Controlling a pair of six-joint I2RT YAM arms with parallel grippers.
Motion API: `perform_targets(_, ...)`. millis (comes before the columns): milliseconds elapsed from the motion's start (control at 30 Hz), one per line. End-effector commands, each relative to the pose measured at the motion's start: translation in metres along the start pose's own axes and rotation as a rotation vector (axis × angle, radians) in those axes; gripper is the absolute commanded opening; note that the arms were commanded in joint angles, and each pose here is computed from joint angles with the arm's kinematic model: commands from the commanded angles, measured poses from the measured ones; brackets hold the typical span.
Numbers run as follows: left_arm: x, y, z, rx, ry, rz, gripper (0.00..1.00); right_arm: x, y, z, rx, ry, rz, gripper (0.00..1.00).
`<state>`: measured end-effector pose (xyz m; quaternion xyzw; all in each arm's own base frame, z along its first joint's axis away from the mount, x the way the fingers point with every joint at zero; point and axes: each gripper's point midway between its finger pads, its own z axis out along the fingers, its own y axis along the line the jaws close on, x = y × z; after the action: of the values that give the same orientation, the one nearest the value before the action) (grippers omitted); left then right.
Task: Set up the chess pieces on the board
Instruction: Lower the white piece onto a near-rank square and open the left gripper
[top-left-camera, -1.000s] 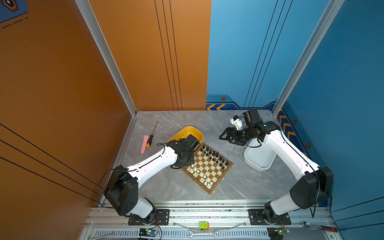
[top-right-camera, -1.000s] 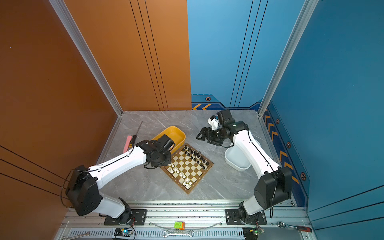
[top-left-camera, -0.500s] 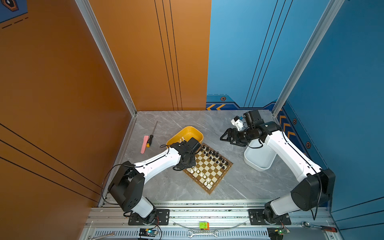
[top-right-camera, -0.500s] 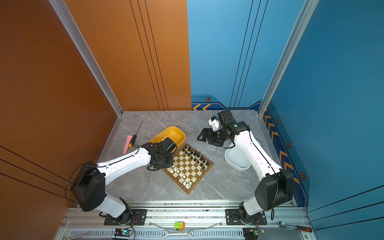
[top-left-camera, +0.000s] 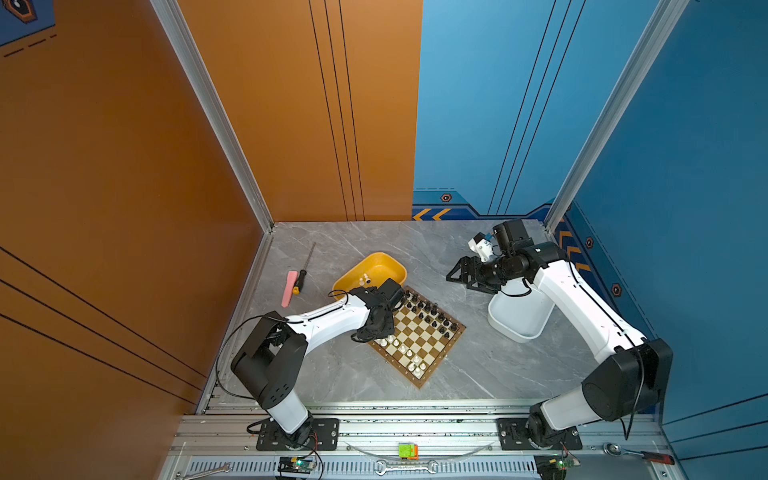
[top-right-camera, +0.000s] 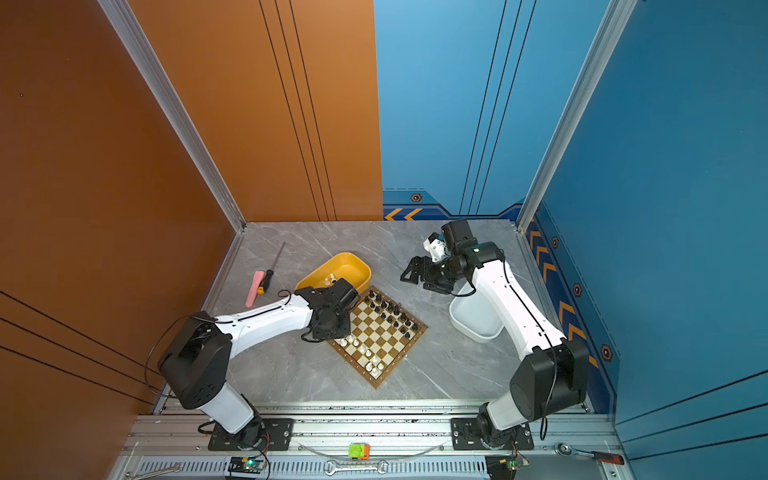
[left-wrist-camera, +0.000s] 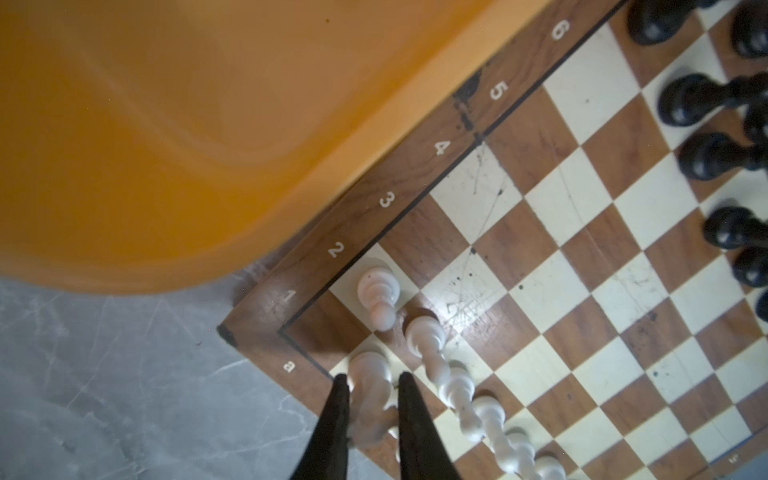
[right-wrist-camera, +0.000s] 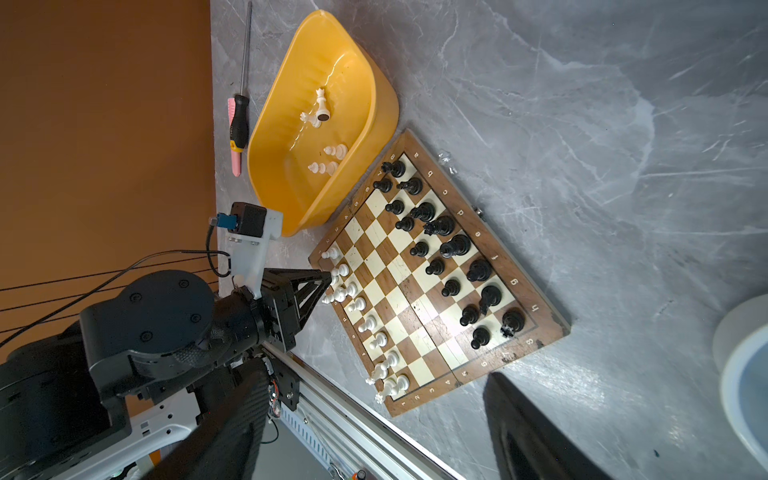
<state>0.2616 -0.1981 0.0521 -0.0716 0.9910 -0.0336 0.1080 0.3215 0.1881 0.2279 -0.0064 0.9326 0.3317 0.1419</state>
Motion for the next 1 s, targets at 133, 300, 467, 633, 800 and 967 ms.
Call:
perform_targets(133,0.006,-0.006,0.001,0.015,0.023,0.014,0.15,0.004,-0.002,-0.009,0.017,-0.001,-0.018,0.84)
perform_targets(300,0.006,-0.006,-0.001,0.011,0.020,0.017,0.25,0.005,-0.003,-0.008,0.020,0.002,-0.018,0.84)
perform_targets(467,0.002,-0.006,-0.005,0.003,0.007,0.019,0.31,0.005,-0.002,-0.009,0.017,-0.002,-0.019,0.84)
perform_targets(633,-0.003,-0.008,-0.011,0.004,-0.010,0.025,0.33,0.004,-0.002,-0.009,0.015,-0.001,-0.018,0.84)
perform_targets(800,-0.009,-0.002,-0.022,-0.030,-0.028,0.037,0.35,0.001,0.000,-0.009,0.013,-0.007,-0.021,0.84)
perform_targets(967,-0.013,0.007,-0.036,-0.054,-0.034,0.048,0.38,-0.003,0.002,-0.008,0.005,-0.011,-0.022,0.84)
